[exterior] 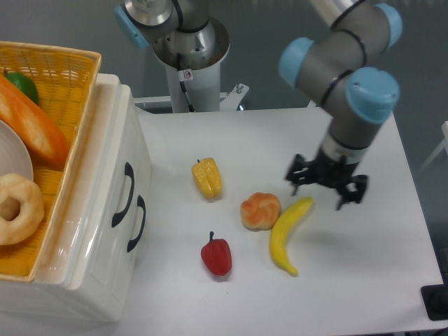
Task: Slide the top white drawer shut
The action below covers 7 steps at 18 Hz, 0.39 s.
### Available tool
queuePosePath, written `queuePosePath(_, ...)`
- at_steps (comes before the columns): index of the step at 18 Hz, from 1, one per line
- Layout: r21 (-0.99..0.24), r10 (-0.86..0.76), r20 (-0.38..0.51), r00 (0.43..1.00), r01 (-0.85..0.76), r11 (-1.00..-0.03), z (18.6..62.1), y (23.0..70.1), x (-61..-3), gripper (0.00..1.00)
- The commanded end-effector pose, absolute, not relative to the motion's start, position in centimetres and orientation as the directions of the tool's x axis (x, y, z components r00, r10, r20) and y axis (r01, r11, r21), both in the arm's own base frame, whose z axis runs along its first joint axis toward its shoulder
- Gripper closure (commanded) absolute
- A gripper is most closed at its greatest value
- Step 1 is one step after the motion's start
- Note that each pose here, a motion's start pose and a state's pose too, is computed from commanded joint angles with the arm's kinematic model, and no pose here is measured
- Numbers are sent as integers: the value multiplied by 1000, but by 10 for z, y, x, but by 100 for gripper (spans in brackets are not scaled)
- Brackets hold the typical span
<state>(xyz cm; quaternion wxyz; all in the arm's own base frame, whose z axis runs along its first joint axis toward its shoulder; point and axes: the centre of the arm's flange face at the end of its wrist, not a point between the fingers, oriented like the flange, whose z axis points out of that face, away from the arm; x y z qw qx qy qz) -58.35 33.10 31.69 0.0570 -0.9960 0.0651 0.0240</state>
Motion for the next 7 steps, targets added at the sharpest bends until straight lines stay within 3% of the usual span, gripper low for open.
queuePosePath(7, -42, -221, -77, 972, -225, -973, 318, 277, -609, 0)
